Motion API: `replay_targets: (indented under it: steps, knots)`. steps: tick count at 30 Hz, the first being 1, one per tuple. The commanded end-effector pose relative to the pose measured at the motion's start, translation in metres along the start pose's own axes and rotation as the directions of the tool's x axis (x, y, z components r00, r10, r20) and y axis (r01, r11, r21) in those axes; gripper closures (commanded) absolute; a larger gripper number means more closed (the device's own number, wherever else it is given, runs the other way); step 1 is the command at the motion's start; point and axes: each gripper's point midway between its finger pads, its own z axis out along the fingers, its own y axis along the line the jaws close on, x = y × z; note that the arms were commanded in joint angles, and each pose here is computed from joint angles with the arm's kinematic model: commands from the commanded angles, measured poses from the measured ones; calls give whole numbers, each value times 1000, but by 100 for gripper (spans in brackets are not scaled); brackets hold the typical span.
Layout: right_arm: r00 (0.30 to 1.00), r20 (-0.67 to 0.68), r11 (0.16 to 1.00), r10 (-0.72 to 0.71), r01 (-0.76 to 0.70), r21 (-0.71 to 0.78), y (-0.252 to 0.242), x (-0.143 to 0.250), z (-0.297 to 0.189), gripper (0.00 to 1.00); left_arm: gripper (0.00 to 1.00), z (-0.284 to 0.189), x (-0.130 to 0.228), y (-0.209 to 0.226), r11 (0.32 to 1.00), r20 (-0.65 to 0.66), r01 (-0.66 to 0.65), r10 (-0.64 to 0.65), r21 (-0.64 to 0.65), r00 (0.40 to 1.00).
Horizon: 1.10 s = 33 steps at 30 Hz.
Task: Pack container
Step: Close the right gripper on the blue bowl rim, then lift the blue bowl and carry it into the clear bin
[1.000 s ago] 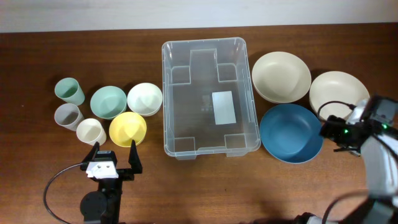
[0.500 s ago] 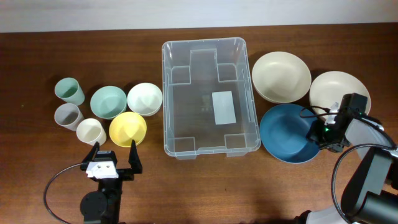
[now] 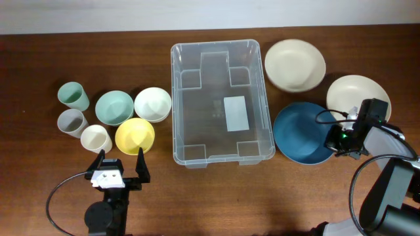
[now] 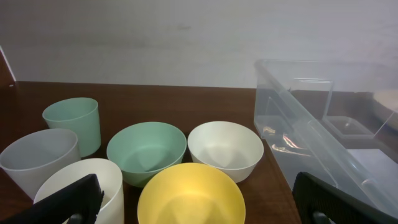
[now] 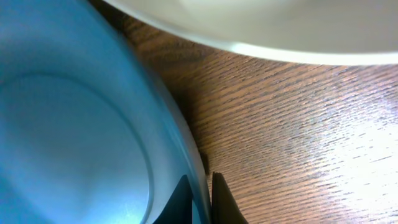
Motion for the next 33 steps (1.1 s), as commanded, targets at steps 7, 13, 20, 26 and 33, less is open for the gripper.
replay_targets:
  steps: [7, 13, 20, 26, 33]
  knots:
    - [997, 75, 996, 1, -7, 86, -6, 3, -55, 96, 0, 0, 2, -1, 1000, 1, -19, 19, 10, 1000]
    - [956, 292, 998, -26, 7, 65, 7, -1, -131, 96, 0, 0, 2, -1, 1000, 1, -19, 19, 10, 1000]
    - [829, 558, 999, 26, -32, 1, 20, 1, -214, 96, 0, 0, 2, -1, 1000, 1, -19, 19, 10, 1000]
    - [738, 675, 983, 0, 123, -135, 59, 2, -266, 96, 0, 0, 2, -1, 1000, 1, -19, 19, 10, 1000]
    - [700, 701, 938, -137, 320, -136, 109, -19, -297, 96, 0, 0, 2, -1, 1000, 1, -19, 19, 10, 1000]
